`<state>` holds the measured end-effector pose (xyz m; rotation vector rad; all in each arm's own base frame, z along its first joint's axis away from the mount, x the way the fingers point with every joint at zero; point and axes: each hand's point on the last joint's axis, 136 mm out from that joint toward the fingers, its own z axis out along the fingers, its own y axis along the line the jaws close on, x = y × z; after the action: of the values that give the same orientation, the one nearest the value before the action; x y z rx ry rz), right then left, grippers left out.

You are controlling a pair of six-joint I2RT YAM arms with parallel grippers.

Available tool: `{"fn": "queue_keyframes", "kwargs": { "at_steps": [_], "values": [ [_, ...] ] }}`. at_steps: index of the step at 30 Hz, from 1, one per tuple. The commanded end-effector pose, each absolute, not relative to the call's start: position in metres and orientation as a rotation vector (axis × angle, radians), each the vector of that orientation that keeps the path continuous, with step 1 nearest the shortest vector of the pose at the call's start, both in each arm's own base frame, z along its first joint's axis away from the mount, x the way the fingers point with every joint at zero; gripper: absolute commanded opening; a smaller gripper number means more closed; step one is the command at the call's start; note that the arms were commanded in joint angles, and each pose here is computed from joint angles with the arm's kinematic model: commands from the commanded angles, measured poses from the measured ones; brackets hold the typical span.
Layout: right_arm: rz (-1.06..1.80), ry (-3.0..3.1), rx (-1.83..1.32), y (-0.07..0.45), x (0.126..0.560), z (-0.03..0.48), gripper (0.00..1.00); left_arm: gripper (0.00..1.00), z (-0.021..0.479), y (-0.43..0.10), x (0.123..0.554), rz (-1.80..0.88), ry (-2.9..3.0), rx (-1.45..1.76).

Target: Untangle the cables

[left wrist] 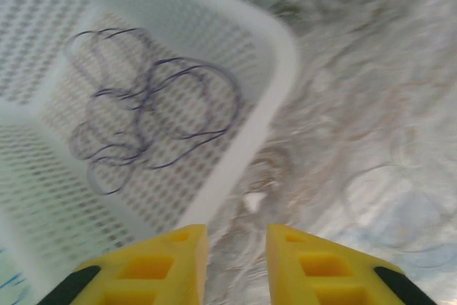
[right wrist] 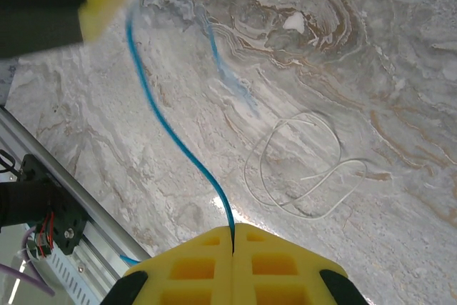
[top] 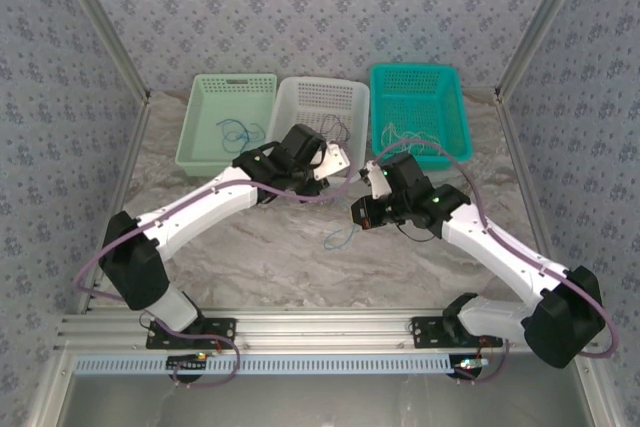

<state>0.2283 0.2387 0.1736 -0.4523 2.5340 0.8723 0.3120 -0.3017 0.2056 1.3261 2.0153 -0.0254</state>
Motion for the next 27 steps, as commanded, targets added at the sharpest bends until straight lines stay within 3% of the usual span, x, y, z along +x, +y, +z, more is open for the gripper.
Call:
{"fn": "queue_keyframes", "kwargs": {
  "at_steps": [1,7,9,12,16,20,27],
  "values": [
    [0.912,2.518,-0.469,0.243,0.228,0.184,0.0,0.31,0.234,-0.278,0.335,0.187,1.961,1.162],
    [0.909,2.506,-0.451,0.241,0.231,0.187,0.0,0.33,0.251,-0.268,0.337,0.195,1.916,1.049],
    [0.866,2.492,-0.399,0.235,0.239,0.189,0.0,0.42,0.259,-0.268,0.334,0.132,1.924,0.979],
    [0.805,2.416,-0.329,0.229,0.254,0.201,0.0,0.52,0.272,-0.27,0.324,-0.093,1.953,0.827],
    [0.698,2.325,-0.265,0.218,0.272,0.218,0.0,0.6,0.287,-0.285,0.3,-0.634,1.963,0.692],
    [0.682,2.298,-0.243,0.215,0.28,0.23,0.0,0.61,0.297,-0.313,0.245,-0.957,1.797,0.946],
    [0.729,2.323,-0.306,0.23,0.278,0.237,0.0,0.57,0.245,-0.336,0.2,-1.027,1.921,1.296]
  ]
}}
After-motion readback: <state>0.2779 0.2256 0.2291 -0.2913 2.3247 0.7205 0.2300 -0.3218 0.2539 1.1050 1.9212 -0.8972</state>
